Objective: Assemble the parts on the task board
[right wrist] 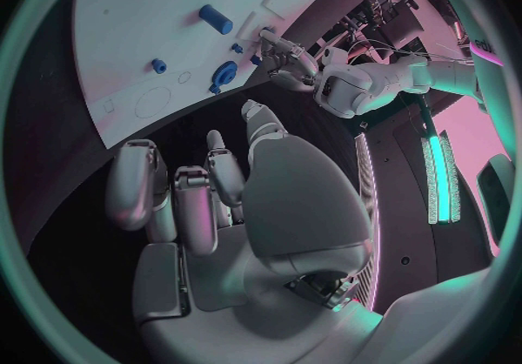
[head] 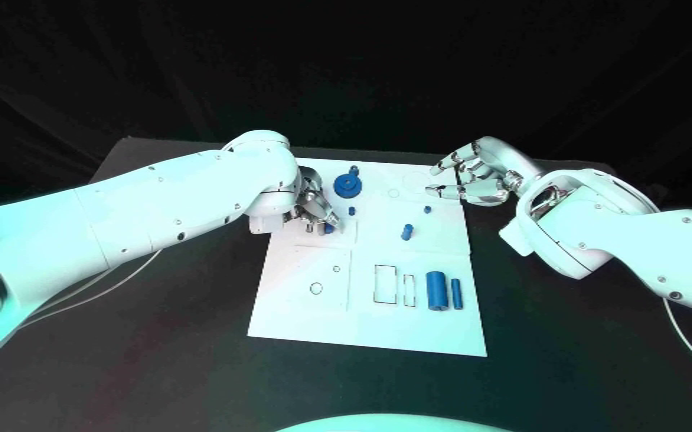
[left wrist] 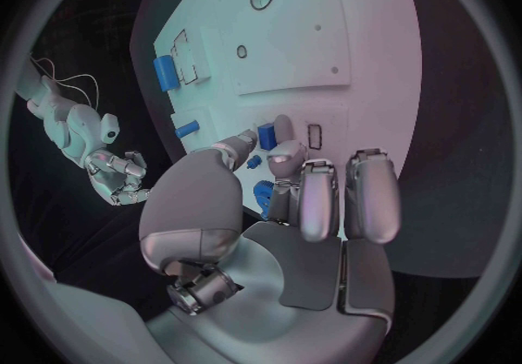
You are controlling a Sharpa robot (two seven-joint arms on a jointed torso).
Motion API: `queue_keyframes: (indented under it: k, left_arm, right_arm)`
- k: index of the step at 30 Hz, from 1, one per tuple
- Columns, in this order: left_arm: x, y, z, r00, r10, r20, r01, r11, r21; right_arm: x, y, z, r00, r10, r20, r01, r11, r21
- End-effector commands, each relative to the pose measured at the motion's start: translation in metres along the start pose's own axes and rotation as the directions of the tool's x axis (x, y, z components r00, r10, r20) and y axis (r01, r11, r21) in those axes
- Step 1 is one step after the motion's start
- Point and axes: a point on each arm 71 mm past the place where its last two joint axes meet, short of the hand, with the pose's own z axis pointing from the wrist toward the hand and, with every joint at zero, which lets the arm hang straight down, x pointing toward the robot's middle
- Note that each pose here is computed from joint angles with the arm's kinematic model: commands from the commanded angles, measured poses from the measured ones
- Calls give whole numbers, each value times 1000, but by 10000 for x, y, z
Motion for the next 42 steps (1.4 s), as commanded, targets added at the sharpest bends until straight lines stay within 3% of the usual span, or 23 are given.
queue_keyframes:
  k: [1,19,21,26,30,35,42]
  left_arm:
    - [-5,8,-24,1000,-6,11,7,1000,-6]
    - [-125,6,-178,998,-17,61,16,1000,15]
    - [-170,5,-228,998,-17,69,15,1000,21]
    - [-375,65,-357,996,-8,94,6,1000,13]
    - [-661,177,-453,986,-45,161,45,999,6]
    - [-891,282,-461,966,-104,236,105,994,8]
    - [-1022,368,-390,960,-96,262,107,994,-28]
  right_arm:
    - [4,-7,0,1000,-5,-6,5,1000,-1]
    - [-15,-34,1,1000,-7,2,7,1000,5]
    - [-18,-39,0,1000,-7,3,7,1000,6]
    - [-28,-52,-1,1000,-8,8,8,1000,9]
    - [-34,-57,-3,1000,-8,12,8,1000,10]
    - [-32,-53,0,1000,-8,12,7,1000,9]
    - [-26,-46,5,1000,-7,11,7,1000,7]
